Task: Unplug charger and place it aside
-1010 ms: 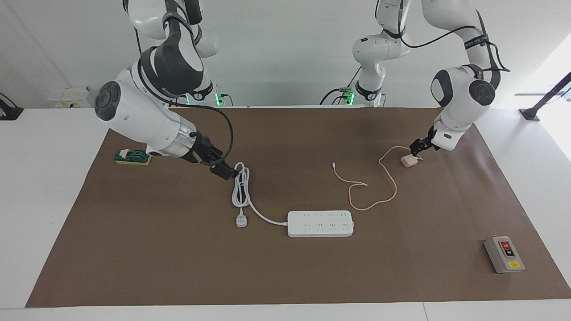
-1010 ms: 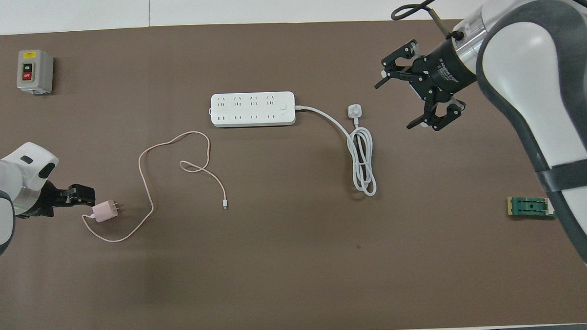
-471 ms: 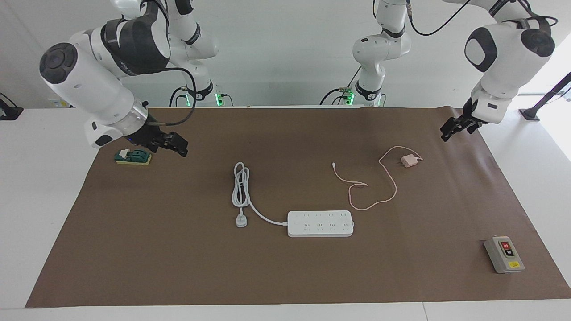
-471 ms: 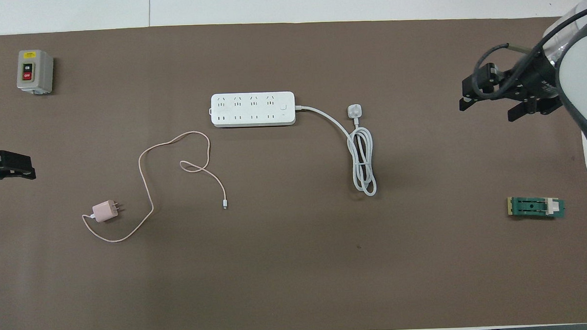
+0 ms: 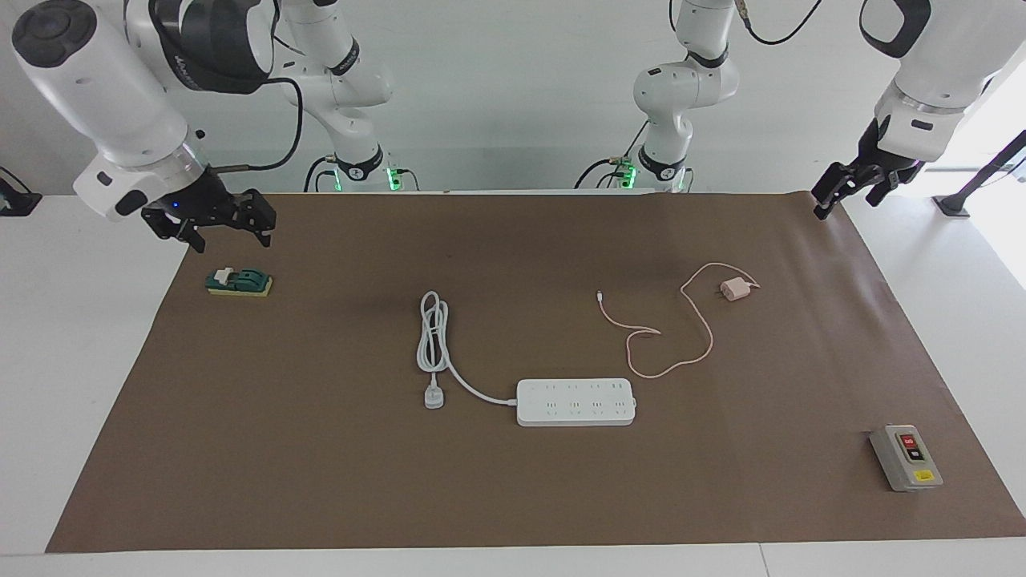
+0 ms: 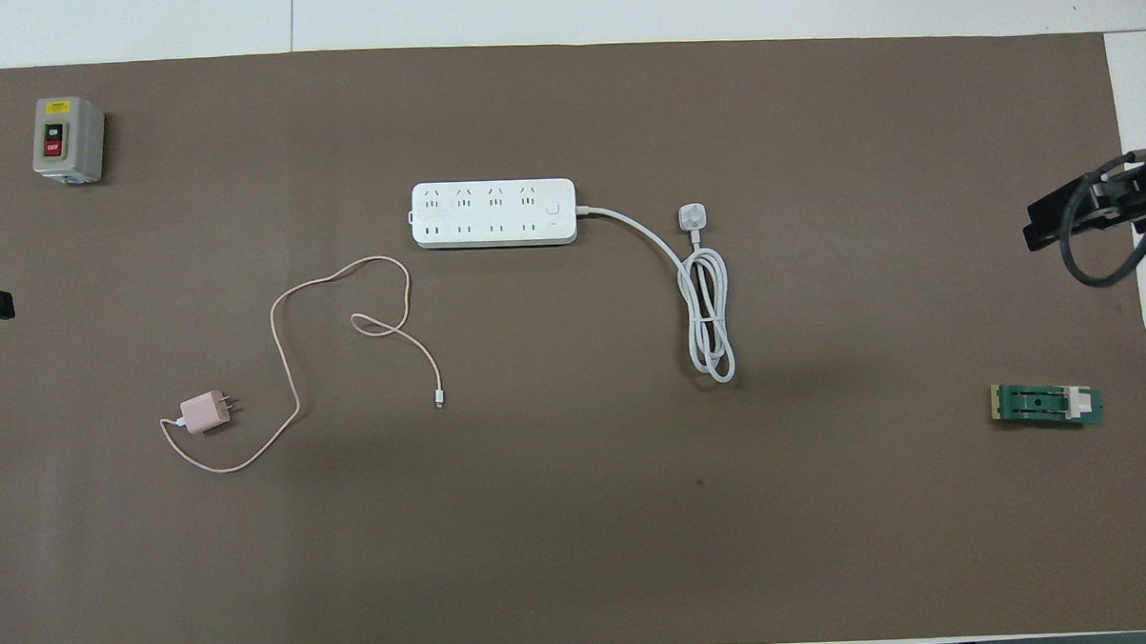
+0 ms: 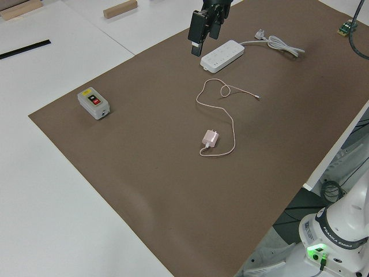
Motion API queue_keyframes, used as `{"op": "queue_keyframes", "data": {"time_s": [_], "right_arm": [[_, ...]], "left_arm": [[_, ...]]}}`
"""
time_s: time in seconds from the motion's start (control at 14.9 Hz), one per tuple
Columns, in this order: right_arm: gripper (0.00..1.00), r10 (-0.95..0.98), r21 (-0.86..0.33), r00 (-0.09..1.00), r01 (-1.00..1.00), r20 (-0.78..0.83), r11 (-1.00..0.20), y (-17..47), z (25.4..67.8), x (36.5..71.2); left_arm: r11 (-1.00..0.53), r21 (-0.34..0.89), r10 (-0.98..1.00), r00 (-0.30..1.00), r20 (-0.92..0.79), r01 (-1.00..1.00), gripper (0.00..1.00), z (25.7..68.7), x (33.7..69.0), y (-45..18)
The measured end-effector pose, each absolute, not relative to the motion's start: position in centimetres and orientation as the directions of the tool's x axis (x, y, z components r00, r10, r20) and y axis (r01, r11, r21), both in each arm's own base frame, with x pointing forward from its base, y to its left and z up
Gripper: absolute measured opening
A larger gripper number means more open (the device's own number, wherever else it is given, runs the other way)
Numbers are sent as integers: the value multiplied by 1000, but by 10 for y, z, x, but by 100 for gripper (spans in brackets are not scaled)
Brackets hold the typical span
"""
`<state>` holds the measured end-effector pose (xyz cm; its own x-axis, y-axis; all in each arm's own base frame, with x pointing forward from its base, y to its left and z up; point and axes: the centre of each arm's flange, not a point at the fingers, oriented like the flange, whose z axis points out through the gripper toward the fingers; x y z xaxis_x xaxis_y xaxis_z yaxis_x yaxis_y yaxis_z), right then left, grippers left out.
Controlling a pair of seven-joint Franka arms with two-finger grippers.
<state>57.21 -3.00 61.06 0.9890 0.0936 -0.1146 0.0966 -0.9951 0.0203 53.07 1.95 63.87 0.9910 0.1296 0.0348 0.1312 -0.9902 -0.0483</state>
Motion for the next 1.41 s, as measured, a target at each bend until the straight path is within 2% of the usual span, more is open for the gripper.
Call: {"op": "queue_keyframes", "data": {"time_s": [0.2, 0.34, 0.81, 1.08, 1.41], "right_arm": [[100, 89, 21, 990, 91, -108, -996, -36, 620, 536], [100, 81, 20, 991, 84, -105, -996, -39, 621, 525], [100, 71, 29, 996, 72, -58, -997, -45, 627, 527], [100, 72, 30, 996, 73, -58, -997, -44, 627, 527], [100, 73, 30, 996, 75, -58, -997, -43, 627, 527]], "left_arm": [[-997, 19, 73, 997, 30, 73, 100, 642, 533, -20], [-999, 23, 39, 999, -8, 39, 100, 635, 532, -42], [-999, 9, 35, 998, -60, 35, 100, 615, 532, -56], [-997, -12, -76, 995, -64, -77, 100, 613, 533, -51], [-996, -13, -87, 995, -51, -88, 100, 614, 534, -50]]}}
